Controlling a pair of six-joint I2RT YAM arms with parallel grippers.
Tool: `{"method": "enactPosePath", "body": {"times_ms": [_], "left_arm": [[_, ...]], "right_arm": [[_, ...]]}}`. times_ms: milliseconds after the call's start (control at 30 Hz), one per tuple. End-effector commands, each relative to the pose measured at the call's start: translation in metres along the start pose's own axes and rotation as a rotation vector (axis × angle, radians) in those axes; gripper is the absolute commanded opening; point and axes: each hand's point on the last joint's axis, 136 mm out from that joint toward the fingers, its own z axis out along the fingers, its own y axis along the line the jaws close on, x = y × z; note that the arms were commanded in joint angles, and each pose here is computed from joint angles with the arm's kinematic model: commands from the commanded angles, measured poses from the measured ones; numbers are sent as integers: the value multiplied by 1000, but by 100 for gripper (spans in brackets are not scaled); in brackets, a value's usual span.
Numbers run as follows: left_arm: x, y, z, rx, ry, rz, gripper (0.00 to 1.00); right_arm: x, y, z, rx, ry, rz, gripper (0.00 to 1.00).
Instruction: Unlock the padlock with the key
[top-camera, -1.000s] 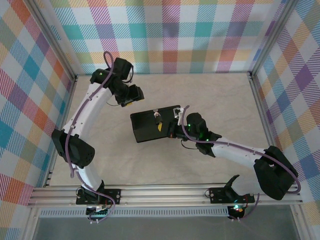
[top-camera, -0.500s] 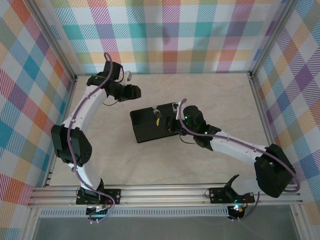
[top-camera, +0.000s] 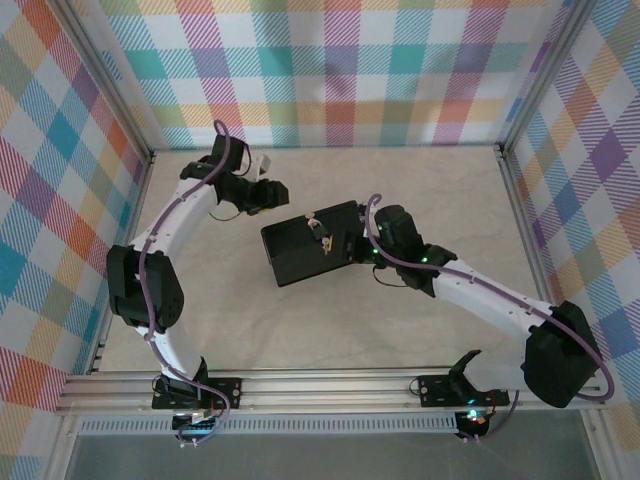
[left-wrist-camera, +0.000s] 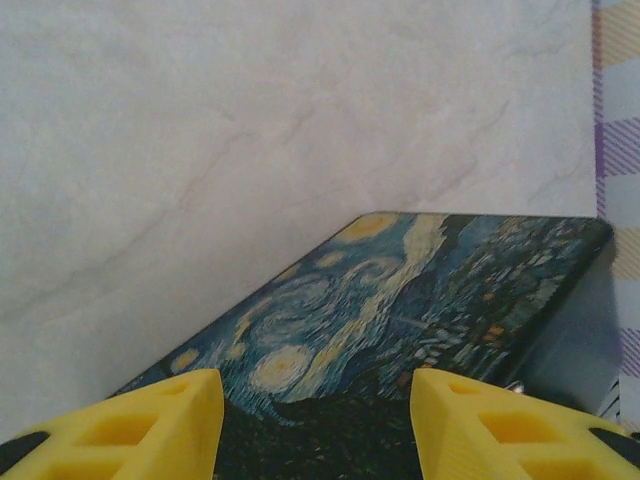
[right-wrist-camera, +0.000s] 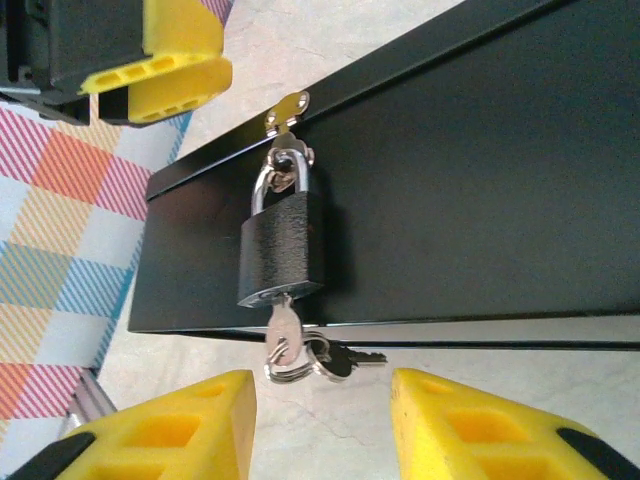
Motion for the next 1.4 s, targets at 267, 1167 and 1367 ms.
{"method": "enactPosePath", "body": {"times_ms": [267, 1167, 1367], "left_arm": [[18, -15, -9, 38, 7, -28, 50], [46, -38, -7, 29, 91, -31, 50], [52, -37, -6, 33, 100, -38, 49]], "right_arm": [[-13, 26, -47, -17, -76, -908, 33], [-5, 24, 5, 205, -197, -1601, 37], [-10, 25, 16, 213, -202, -1607, 36]]}}
